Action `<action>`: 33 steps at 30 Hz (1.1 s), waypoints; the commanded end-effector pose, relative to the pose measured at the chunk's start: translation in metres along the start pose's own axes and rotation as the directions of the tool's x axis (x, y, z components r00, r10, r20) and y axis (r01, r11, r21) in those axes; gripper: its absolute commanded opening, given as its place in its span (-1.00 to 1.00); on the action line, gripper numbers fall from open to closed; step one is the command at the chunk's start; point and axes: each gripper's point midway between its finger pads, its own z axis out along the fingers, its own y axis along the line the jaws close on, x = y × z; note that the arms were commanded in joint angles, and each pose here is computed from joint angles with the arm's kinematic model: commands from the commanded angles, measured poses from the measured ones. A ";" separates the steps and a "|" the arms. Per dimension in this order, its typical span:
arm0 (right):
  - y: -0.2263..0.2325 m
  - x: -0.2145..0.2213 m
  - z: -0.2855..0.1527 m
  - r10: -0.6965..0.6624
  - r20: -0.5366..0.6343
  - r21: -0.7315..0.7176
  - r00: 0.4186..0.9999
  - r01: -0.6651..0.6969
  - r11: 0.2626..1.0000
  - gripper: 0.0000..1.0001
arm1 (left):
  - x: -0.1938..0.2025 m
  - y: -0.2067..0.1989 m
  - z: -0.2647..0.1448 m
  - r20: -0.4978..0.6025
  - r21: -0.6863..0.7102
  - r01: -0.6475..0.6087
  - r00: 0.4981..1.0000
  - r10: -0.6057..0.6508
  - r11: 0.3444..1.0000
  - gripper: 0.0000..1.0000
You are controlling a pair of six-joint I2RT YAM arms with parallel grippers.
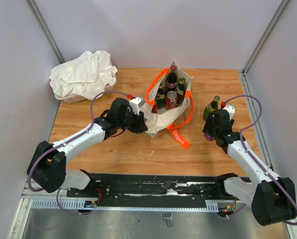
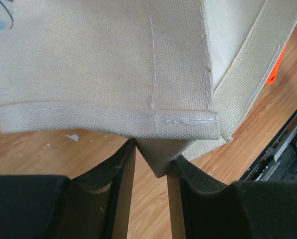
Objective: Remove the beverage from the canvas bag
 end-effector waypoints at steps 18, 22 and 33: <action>0.063 -0.159 -0.102 -0.213 0.408 -0.060 0.888 0.259 0.964 0.78 | -0.008 -0.010 -0.003 0.020 0.016 -0.001 1.000 0.000 1.000 -0.32; 0.124 -0.187 -0.123 -0.275 0.470 -0.199 0.839 0.404 0.893 0.62 | -0.009 -0.010 -0.002 0.024 0.019 -0.002 1.000 0.002 1.000 -0.32; 0.236 -0.174 -0.070 -0.360 0.398 -0.414 0.844 0.515 0.750 0.26 | -0.019 -0.012 -0.005 0.063 0.013 0.004 0.998 -0.005 1.000 -0.31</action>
